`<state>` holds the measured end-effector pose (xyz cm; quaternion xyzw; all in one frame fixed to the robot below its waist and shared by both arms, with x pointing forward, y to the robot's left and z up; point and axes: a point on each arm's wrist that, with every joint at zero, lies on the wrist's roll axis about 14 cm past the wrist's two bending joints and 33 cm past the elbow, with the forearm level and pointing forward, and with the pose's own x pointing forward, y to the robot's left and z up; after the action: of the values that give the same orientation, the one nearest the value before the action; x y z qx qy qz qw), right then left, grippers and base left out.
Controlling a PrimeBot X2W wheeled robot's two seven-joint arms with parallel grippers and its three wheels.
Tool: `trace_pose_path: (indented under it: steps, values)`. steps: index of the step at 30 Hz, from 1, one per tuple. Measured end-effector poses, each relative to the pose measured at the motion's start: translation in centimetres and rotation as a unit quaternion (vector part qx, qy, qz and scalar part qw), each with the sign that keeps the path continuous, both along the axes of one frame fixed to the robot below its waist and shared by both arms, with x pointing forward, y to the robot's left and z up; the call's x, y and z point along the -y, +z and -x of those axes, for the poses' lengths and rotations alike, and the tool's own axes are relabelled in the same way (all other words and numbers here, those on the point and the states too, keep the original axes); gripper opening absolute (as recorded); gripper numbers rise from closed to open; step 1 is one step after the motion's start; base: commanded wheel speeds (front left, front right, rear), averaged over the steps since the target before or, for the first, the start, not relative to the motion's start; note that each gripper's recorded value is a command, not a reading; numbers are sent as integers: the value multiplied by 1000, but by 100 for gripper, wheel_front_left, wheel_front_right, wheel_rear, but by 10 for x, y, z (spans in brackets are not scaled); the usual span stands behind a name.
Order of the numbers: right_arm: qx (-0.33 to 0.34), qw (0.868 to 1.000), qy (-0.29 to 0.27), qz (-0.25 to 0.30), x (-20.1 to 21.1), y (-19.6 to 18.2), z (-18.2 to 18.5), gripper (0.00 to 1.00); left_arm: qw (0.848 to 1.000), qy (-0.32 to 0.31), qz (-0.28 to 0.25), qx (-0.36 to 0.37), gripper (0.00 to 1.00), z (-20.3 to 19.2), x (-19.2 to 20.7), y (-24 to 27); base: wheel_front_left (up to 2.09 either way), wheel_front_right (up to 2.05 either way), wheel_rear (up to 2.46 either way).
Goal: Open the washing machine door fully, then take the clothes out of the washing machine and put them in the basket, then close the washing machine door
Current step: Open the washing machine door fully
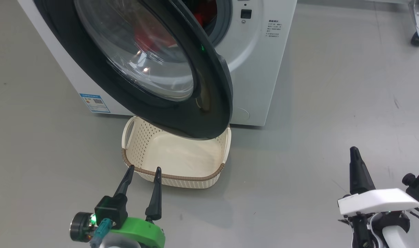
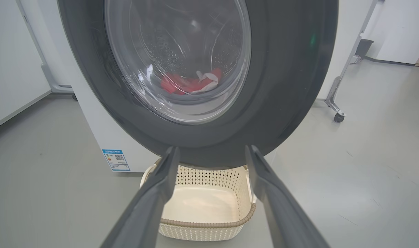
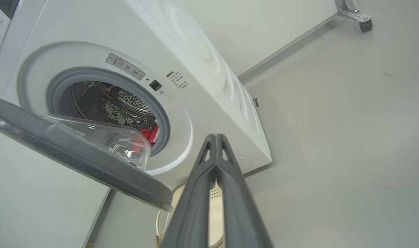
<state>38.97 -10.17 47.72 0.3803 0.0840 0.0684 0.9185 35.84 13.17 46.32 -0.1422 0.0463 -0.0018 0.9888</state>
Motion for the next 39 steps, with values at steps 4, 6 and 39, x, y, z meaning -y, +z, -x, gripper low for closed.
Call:
trace_pose_path:
  steps: [4, 6, 39]
  values:
    - [-25, 994, 19, -106, -14, 9, -20, 0, 1000, 0, -1, -6, 100, 0, 0, -4, 0, 0, 0]
    - [-32, 990, 24, -135, -19, 12, -24, 0, 1000, -2, -1, -8, 100, 0, 1, -5, 0, 0, 0]
    - [-143, 910, 306, -239, -154, 51, -105, 0, 999, 44, -5, -31, 100, 2, -27, -16, 0, 0, 0]
